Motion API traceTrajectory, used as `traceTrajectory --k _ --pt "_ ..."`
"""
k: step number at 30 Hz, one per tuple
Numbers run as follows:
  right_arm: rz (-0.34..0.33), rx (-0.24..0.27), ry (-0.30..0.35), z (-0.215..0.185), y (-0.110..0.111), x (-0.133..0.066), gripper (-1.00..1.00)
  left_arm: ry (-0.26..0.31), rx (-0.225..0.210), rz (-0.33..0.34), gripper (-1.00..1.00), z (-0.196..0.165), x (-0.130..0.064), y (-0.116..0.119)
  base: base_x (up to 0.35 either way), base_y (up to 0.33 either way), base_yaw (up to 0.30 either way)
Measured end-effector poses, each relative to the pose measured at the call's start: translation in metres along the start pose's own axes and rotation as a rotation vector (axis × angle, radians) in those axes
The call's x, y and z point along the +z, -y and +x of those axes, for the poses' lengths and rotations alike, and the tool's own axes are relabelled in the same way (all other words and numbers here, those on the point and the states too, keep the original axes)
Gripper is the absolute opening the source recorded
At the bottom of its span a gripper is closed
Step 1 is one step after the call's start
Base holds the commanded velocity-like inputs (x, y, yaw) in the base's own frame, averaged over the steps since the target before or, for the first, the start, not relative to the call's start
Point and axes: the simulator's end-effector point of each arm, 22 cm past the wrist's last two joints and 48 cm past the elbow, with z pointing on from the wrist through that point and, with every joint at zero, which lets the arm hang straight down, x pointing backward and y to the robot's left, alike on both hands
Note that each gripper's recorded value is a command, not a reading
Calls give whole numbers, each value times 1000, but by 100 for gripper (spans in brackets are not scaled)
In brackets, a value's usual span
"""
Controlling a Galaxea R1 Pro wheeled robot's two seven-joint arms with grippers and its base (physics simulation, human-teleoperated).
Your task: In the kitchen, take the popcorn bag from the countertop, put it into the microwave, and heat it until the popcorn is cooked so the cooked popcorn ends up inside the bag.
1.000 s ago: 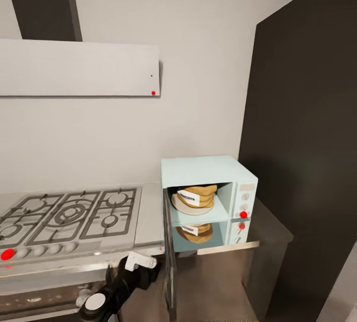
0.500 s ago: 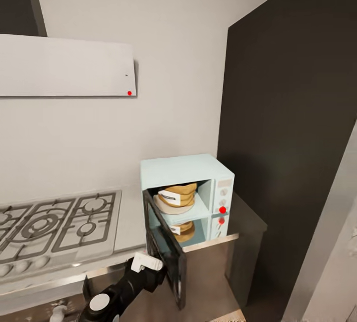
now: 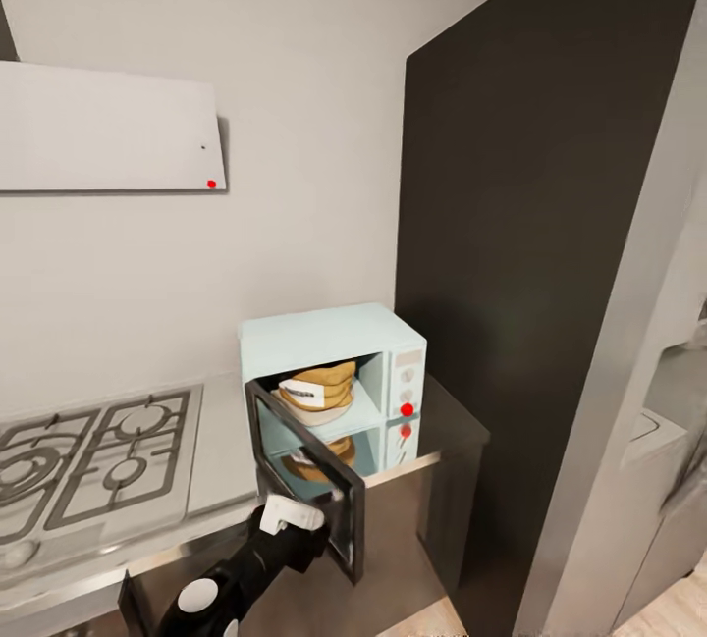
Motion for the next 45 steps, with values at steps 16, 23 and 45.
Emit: traceTrajectory --k 16,23,45 --pt "0 0 0 0 0 0 100 32 -4 -127 100 -15 -7 -30 82 0 -134" --pt "0 0 0 0 0 0 100 32 -5 -131 100 -15 -7 -30 229 -29 0" --pt "-3 0 0 0 -3 0 100 32 -5 -133 100 -15 -7 -30 186 -120 16"
